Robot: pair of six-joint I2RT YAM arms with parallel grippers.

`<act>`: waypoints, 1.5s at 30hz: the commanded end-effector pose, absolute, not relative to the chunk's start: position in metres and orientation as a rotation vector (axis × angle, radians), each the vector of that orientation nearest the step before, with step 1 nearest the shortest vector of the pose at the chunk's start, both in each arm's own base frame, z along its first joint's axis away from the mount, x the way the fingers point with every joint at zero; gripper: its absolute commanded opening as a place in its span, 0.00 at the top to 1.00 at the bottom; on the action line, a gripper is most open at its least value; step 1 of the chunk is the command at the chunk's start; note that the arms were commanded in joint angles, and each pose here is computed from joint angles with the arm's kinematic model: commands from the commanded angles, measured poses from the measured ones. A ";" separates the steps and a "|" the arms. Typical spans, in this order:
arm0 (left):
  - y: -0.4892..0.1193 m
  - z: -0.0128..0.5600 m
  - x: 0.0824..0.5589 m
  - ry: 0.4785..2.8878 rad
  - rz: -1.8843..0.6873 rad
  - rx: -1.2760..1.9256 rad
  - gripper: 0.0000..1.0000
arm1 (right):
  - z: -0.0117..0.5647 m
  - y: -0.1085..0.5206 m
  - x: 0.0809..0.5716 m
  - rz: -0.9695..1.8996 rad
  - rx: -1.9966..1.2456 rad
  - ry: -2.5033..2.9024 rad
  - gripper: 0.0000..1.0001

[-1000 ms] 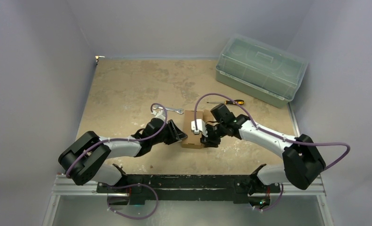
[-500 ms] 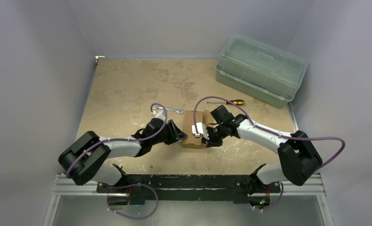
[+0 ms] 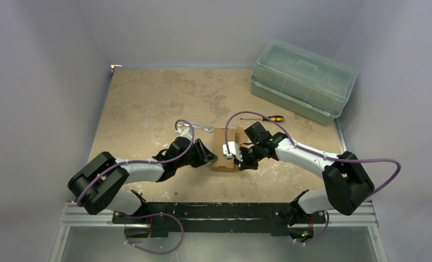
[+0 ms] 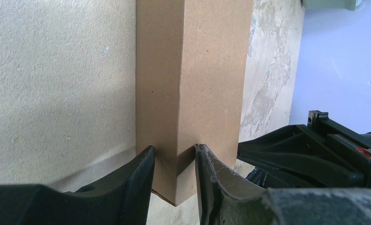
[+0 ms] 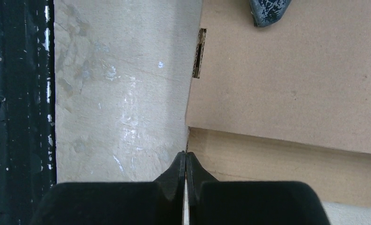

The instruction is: Fold the paper box

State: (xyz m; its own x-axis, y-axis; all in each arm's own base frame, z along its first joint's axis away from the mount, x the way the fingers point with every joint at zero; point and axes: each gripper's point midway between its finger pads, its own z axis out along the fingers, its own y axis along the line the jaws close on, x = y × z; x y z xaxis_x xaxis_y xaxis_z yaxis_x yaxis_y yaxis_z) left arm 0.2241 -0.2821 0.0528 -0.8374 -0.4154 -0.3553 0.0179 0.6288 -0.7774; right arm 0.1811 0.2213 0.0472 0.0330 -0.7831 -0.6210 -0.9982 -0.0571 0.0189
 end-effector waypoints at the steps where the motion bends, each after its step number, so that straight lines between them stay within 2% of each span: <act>1: -0.280 0.044 0.222 2.366 -1.102 -0.314 0.65 | 0.070 0.241 0.177 0.776 -1.853 1.728 1.00; 20: -0.280 0.041 0.222 2.369 -1.101 -0.320 0.65 | 0.078 0.259 0.173 0.823 -1.834 1.684 1.00; 25: -0.275 0.038 0.221 2.380 -1.068 -0.306 0.64 | 0.098 0.248 0.170 0.847 -1.878 1.620 0.69; 28: -0.271 0.040 0.222 2.379 -1.051 -0.289 0.61 | 0.118 0.237 0.170 0.867 -1.897 1.549 0.58; 30: -0.267 0.045 0.226 2.369 -1.045 -0.273 0.58 | 0.134 0.225 0.182 0.871 -1.828 1.558 0.56; 33: -0.264 0.061 0.232 2.336 -1.044 -0.216 0.48 | 0.154 0.208 0.225 0.790 -1.589 1.641 0.59; 34: -0.263 0.067 0.234 2.324 -1.036 -0.181 0.44 | 0.157 0.201 0.242 0.746 -1.480 1.698 0.64; 35: -0.262 0.076 0.238 2.302 -1.027 -0.145 0.40 | 0.159 0.195 0.258 0.711 -1.353 1.759 0.74; 37: -0.259 0.088 0.245 2.279 -0.975 -0.076 0.34 | 0.157 0.186 0.285 0.607 -1.189 1.803 0.87; 38: -0.258 0.095 0.250 2.262 -0.947 -0.030 0.33 | 0.156 0.182 0.293 0.566 -1.139 1.813 0.89; 39: -0.256 0.101 0.254 2.248 -0.916 0.016 0.31 | 0.155 0.181 0.299 0.541 -1.111 1.814 0.88; 42: -0.251 0.113 0.269 2.205 -0.803 0.122 0.19 | 0.156 0.175 0.318 0.485 -1.029 1.835 0.66; 45: -0.256 0.115 0.285 2.177 -0.739 0.242 0.15 | 0.142 0.171 0.332 0.538 -0.999 1.914 0.58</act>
State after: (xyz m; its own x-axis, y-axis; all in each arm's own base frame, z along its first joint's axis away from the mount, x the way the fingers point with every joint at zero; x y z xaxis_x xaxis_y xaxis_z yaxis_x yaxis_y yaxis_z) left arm 0.2630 -0.2596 0.1067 -0.7405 -0.2287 -0.6319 0.2695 0.7604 -0.5909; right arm 0.2937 0.1746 0.1336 -0.2267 -0.5052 -0.8327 -0.8746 0.4818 -0.0542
